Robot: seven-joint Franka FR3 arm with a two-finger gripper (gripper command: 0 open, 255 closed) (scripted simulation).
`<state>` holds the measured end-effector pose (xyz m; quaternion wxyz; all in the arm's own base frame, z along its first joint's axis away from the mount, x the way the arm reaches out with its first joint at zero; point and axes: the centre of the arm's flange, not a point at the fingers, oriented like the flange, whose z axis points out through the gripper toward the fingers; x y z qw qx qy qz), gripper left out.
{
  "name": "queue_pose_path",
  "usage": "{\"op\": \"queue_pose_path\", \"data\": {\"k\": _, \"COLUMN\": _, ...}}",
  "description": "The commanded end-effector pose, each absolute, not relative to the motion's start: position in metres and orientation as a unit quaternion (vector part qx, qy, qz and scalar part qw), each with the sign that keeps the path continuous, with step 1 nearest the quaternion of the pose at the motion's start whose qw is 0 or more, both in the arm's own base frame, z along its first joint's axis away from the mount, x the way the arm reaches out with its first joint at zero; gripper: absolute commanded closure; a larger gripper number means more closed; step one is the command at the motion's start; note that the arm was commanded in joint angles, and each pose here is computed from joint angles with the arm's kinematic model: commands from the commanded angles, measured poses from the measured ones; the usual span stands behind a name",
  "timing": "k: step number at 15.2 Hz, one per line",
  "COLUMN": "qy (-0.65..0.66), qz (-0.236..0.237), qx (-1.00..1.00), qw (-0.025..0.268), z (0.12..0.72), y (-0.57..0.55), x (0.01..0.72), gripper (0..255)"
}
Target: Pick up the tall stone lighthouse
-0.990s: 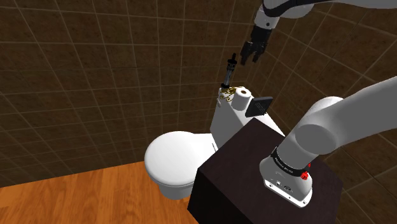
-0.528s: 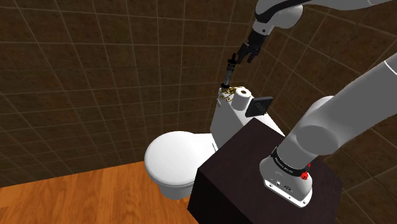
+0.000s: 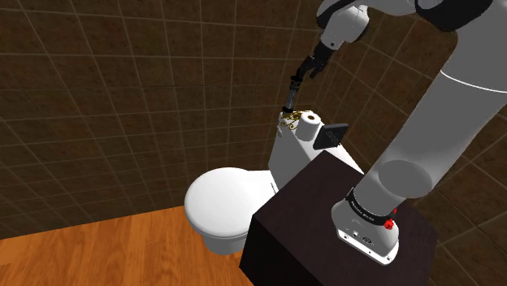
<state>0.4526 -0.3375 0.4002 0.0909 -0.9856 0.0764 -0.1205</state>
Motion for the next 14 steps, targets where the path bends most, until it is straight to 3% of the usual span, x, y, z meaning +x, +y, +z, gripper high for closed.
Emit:
{"op": "queue_pose_path", "data": {"k": 1, "qy": 0.076, "qz": -0.138, "qx": -0.982, "qw": 0.101, "z": 0.387, "y": -0.355, "x": 0.466, "gripper": 0}}
{"op": "queue_pose_path", "data": {"k": 6, "qy": 0.076, "qz": -0.173, "qx": -0.974, "qw": 0.124, "z": 0.36, "y": -0.405, "x": 0.499, "gripper": 0}}
{"op": "queue_pose_path", "data": {"k": 14, "qy": 0.076, "qz": -0.173, "qx": -0.974, "qw": 0.124, "z": 0.32, "y": -0.405, "x": 0.499, "gripper": 0}}
